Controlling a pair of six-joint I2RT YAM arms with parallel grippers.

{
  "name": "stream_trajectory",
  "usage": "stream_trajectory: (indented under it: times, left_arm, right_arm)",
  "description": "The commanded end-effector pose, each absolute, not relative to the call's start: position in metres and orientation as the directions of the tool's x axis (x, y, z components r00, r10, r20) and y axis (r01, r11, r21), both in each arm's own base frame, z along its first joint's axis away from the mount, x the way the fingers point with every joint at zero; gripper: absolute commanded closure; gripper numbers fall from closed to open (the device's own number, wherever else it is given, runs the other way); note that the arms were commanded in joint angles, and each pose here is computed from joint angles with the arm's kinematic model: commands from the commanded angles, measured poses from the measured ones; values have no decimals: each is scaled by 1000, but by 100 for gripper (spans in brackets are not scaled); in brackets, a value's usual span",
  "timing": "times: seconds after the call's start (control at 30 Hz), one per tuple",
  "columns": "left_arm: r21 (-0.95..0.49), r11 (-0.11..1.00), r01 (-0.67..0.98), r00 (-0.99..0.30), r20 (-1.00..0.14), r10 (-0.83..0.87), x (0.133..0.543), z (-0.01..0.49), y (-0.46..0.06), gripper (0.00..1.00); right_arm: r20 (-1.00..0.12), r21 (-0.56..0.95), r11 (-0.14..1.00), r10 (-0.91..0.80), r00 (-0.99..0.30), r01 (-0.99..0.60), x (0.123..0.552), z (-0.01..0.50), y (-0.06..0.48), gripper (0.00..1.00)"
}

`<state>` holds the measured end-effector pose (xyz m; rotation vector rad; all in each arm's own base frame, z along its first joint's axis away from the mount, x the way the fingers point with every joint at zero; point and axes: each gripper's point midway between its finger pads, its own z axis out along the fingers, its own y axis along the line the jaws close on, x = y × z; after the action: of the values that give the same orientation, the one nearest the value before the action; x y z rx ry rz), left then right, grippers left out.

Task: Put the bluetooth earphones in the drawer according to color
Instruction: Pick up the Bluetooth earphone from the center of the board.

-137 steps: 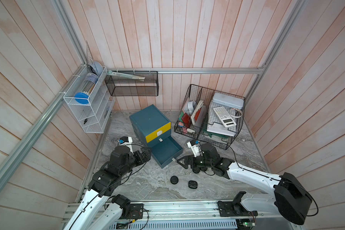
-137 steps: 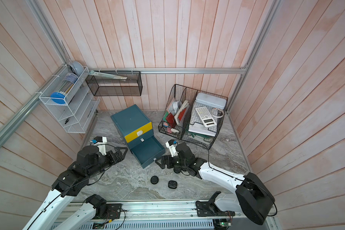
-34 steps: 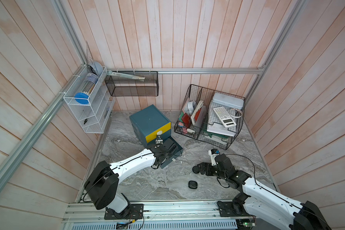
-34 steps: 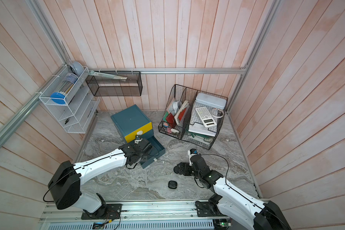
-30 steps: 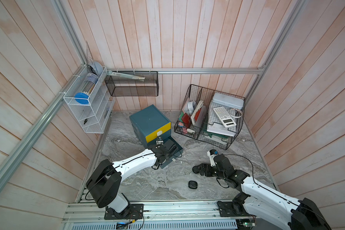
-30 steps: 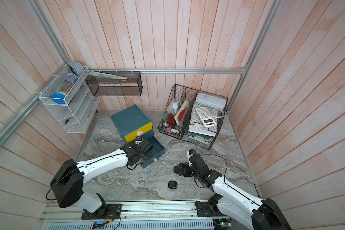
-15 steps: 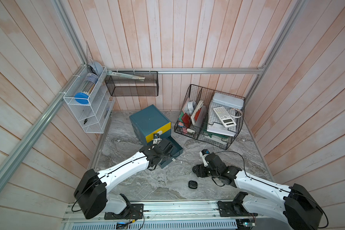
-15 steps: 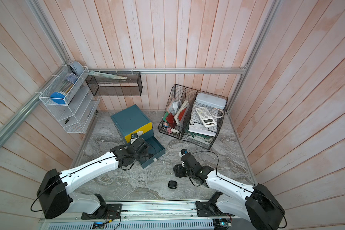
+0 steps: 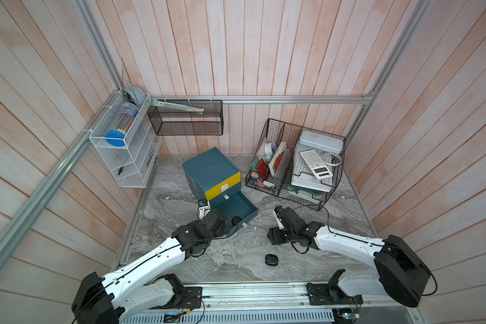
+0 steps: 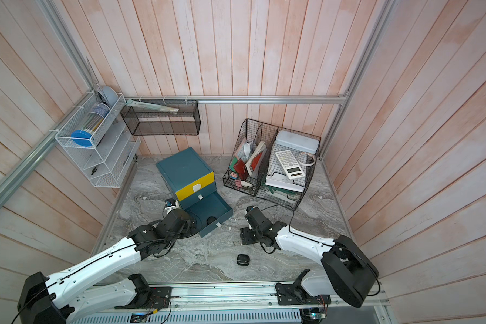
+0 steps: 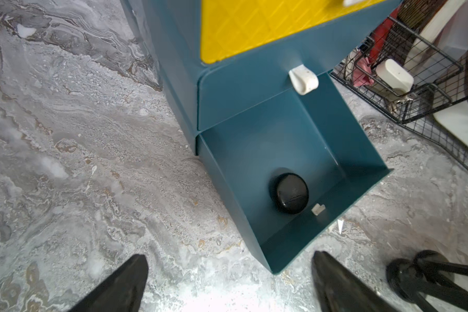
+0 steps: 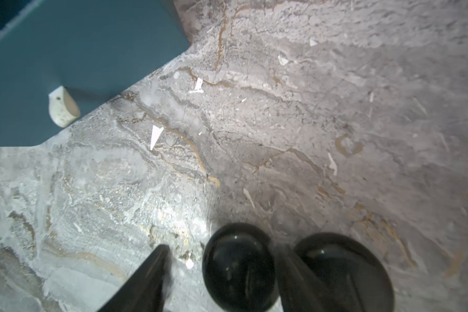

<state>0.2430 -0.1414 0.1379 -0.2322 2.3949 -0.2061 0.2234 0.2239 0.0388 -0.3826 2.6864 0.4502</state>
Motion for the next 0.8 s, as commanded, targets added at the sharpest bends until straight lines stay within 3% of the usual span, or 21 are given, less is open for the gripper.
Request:
stream_trajectory:
  times: [0.0, 0.23, 0.43, 0.77]
  left_arm:
    - [-242, 960, -142, -695, -666, -271, 247, 144, -136, 0]
    - [-241, 958, -158, -699, -658, -281, 244, 138, -131, 0]
    - [-263, 951, -163, -697, -651, -300, 242, 137, -131, 0]
    - [-288, 941, -177, -677, -658, -329, 239, 136, -124, 0]
  right_arm:
    - [-298, 194, 913, -292, -909, -358, 211, 18, 219, 35]
    - [-242, 141, 930, -301, -922, -341, 205, 2, 211, 34]
    - [-219, 127, 926, -323, -921, -355, 192, 8, 209, 27]
    - [-178, 116, 932, -320, -931, -343, 179, 6, 202, 31]
